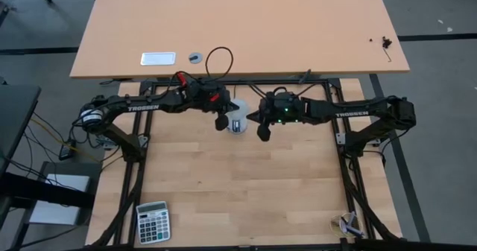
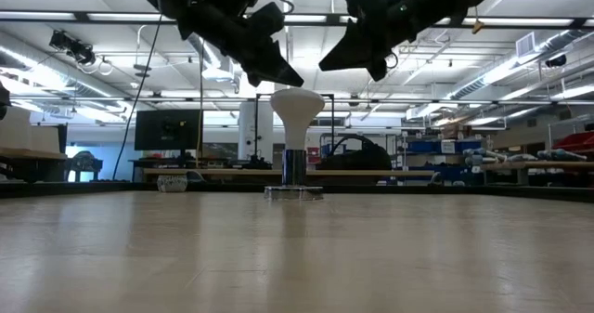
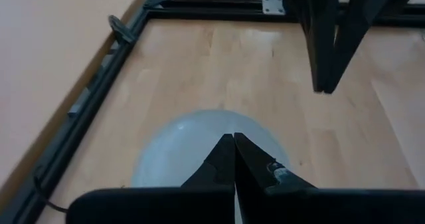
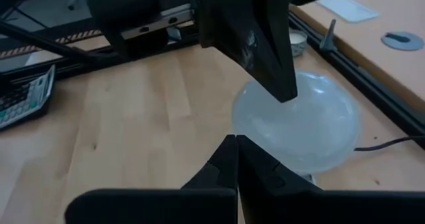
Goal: Screw lightbulb
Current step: Remove the lightbulb from the lamp
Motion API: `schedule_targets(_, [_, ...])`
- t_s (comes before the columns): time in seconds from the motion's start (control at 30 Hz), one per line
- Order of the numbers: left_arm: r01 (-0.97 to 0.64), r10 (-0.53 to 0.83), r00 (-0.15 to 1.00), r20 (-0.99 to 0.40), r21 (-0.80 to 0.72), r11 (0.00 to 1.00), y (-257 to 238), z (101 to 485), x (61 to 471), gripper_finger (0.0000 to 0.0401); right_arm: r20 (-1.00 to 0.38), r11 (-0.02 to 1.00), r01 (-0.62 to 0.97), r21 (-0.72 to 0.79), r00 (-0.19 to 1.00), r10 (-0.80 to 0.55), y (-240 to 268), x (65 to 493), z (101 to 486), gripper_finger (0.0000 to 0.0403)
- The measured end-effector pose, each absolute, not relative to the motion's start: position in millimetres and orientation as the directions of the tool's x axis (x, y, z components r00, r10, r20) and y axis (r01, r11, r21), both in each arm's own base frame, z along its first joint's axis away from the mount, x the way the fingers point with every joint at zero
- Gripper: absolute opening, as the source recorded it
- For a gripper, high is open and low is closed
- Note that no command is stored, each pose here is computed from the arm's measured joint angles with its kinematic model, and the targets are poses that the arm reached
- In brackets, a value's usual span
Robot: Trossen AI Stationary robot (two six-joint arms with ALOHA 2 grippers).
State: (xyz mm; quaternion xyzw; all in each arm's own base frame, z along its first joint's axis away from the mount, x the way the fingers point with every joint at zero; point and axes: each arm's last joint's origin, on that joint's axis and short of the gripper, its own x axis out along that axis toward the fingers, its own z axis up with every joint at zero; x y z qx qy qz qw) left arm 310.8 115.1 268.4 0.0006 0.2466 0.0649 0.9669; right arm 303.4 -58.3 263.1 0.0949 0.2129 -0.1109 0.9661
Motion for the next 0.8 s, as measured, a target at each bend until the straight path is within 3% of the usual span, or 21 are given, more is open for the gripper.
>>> schedule_targets(0.8, [-0.226, 0.233, 0.814, -0.532, 0.08, 0.971, 118.2, 264.7, 308.4, 0.0, -0.482, 0.962, 0.232, 0.144, 0.865, -0.137, -67.2, 317.9, 238.0, 0.0009])
